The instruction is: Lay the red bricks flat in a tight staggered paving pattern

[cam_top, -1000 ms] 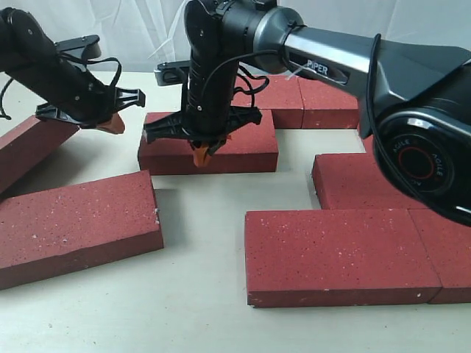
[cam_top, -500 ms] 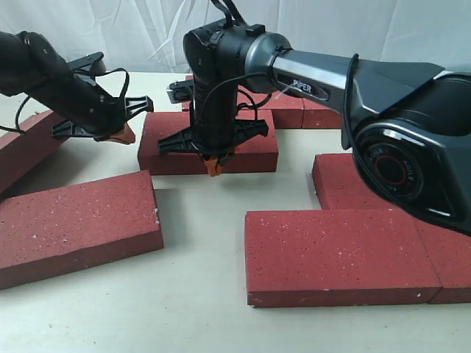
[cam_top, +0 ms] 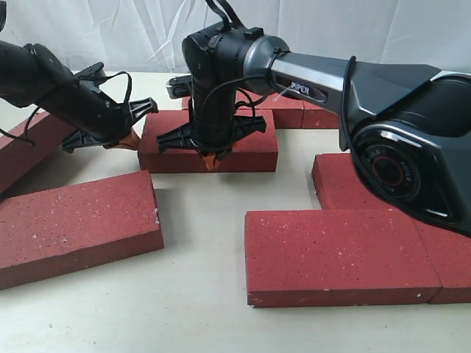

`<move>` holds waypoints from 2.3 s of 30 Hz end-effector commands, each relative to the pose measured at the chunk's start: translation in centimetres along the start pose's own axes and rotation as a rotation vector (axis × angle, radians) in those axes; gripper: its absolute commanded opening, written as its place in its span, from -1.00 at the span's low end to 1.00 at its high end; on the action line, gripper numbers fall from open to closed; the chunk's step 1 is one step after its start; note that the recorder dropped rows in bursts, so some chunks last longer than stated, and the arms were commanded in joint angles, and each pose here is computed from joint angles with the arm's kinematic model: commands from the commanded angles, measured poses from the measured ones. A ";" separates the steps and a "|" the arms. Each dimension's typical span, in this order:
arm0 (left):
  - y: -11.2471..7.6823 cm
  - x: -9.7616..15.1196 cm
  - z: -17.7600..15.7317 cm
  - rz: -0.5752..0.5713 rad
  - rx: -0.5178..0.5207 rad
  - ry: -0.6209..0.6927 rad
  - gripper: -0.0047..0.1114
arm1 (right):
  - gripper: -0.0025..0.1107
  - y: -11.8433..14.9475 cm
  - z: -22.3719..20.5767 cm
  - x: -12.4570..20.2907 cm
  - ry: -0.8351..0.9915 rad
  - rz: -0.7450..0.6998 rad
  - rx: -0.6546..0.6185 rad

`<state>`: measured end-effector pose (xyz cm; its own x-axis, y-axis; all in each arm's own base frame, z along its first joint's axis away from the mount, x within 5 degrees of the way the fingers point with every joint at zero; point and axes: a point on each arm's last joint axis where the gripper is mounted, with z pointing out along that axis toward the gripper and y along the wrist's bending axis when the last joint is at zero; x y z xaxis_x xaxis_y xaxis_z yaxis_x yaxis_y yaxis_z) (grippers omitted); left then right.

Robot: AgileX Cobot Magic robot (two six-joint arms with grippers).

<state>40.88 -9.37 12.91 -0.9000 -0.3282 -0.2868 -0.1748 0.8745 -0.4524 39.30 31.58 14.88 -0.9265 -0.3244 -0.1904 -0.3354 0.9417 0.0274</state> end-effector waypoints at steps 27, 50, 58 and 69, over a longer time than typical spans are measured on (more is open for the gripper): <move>-2.3 0.9 1.1 0.008 0.064 -0.024 -0.92 | -0.97 -1.8 -7.1 -0.7 -0.132 -0.009 0.070; -6.7 2.9 4.4 0.027 0.134 0.004 -0.92 | -0.97 -2.1 -7.5 -0.7 -0.137 -0.018 0.097; -6.8 3.3 4.9 0.045 0.140 0.014 -0.92 | -0.97 -2.2 -7.5 -0.7 -0.134 -0.021 0.109; -3.1 0.7 1.9 0.085 0.119 0.097 -0.92 | -0.97 -2.8 -8.3 -0.8 -0.122 0.029 0.019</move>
<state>41.32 -14.93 11.15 -0.9378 -0.2474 -0.2436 -0.0804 0.8372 -0.5410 39.25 29.31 21.84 -0.9026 -0.3156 -0.2928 -0.3199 0.9468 -0.0342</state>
